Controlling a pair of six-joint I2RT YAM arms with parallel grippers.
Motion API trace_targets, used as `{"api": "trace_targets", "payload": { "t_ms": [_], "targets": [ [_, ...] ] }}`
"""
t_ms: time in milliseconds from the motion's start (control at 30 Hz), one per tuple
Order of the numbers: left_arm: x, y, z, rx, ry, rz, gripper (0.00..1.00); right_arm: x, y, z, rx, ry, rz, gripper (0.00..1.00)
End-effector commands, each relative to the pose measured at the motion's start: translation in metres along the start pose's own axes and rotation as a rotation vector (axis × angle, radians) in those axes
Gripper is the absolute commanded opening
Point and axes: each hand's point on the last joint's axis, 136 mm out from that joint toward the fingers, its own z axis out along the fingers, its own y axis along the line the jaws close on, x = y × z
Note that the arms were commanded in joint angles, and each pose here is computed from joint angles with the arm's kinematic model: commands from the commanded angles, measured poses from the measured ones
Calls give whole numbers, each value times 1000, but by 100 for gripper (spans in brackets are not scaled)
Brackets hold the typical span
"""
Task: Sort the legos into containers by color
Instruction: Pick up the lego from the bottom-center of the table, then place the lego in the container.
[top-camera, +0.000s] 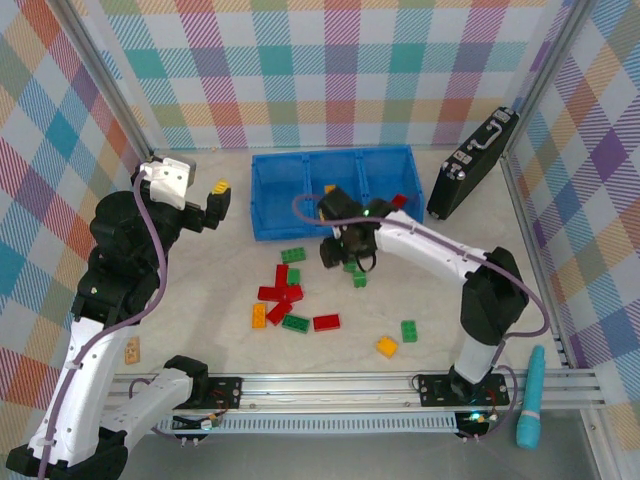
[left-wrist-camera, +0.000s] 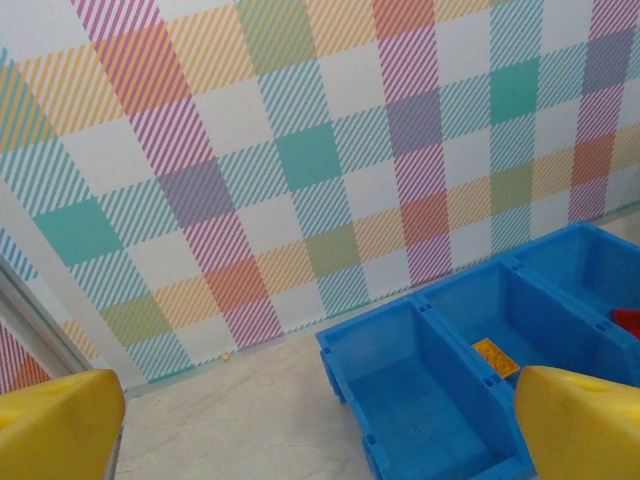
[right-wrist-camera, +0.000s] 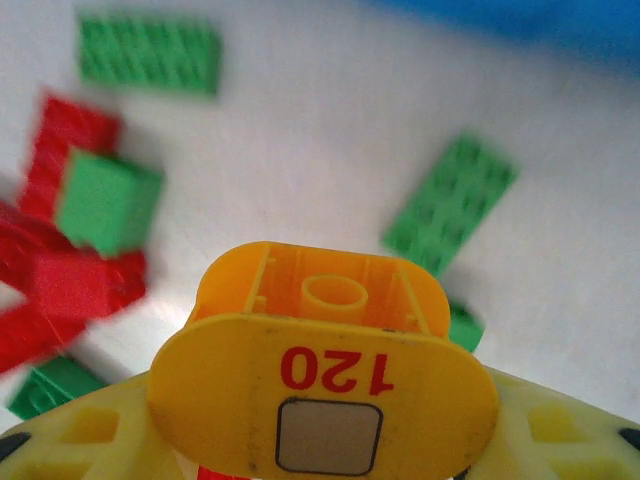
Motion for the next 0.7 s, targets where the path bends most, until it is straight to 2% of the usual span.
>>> {"api": "trace_targets", "payload": {
  "t_ms": [0,200,333,467,667],
  "targets": [
    [-9,4,-7,-22,-38,13,100,-32,-18,9,50,-13,-107,50],
    [-9,7,-7,-33,-34,23,100,-102,-33,34,58,-102,-129,50],
    [-10,6,-5,-32,-29,27,100,-130,-44,55,42,-116,-99,51],
    [-11,7,-5,-32,-28,28,100,-144,-51,67,34,-111,-85,57],
    [-9,7,-8,-37,-38,28,100,-140,-43,37,-17,-111,-69,71]
  ]
}}
